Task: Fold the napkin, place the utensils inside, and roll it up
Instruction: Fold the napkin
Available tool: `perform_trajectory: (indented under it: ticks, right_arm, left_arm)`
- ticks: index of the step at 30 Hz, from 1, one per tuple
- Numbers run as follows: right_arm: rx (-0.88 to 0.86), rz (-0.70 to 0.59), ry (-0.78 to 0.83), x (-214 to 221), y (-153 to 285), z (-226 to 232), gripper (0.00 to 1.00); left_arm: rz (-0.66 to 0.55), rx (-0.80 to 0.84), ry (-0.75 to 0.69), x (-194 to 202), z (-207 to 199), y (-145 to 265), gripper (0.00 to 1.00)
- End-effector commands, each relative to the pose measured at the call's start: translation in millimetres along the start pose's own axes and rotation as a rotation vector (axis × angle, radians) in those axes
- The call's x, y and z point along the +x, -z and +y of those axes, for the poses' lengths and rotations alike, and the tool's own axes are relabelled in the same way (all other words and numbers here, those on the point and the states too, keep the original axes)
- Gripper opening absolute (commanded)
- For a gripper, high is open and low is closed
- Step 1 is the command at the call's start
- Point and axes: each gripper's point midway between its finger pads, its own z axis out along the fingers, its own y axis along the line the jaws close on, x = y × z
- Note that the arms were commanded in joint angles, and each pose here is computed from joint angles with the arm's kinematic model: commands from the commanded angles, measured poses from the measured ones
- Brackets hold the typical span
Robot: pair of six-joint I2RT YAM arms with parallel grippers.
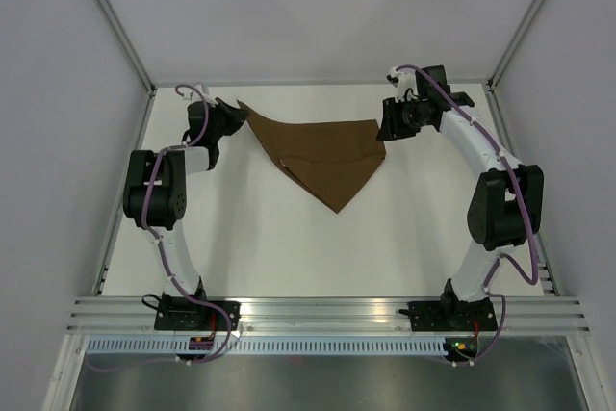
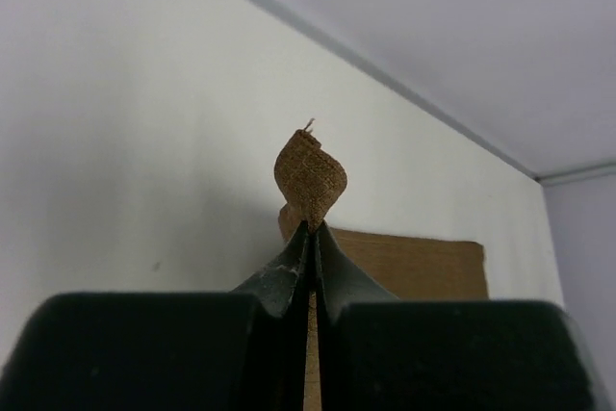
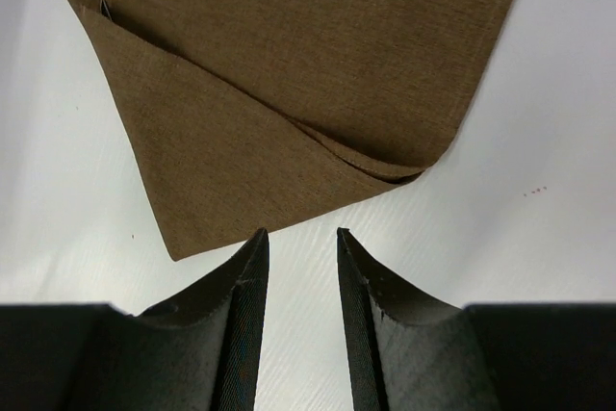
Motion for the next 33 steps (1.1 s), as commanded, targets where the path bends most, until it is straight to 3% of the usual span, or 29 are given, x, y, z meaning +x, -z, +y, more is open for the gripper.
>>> perform_trajectory:
  ticks: [1, 5, 13, 20, 33]
  right_arm:
    - [0.011, 0.015, 0.038, -4.2, -5.4, 7.7, 0.40]
    - [0.008, 0.022, 0.047, -4.7, -8.8, 10.8, 0.40]
    - [-0.004, 0.031, 0.058, -2.3, -9.4, 17.7, 0.40]
    - [-0.005, 0.036, 0.063, -0.8, -11.3, 18.8, 0.40]
    - [0.003, 0.052, 0.068, 3.0, -17.1, 18.1, 0.40]
  left_arm:
    - [-0.069, 0.326, -0.123, -29.2, -77.2, 19.4, 0.06]
    - [0.070, 0.604, -0.194, 10.2, -132.6, 39.9, 0.07]
    - [0.300, 0.821, -0.328, 106.4, -173.1, 74.7, 0.08]
    - [0.452, 0.858, -0.436, 168.7, -179.6, 97.1, 0.07]
    - [0.567, 0.827, -0.637, 222.7, -170.2, 119.4, 0.06]
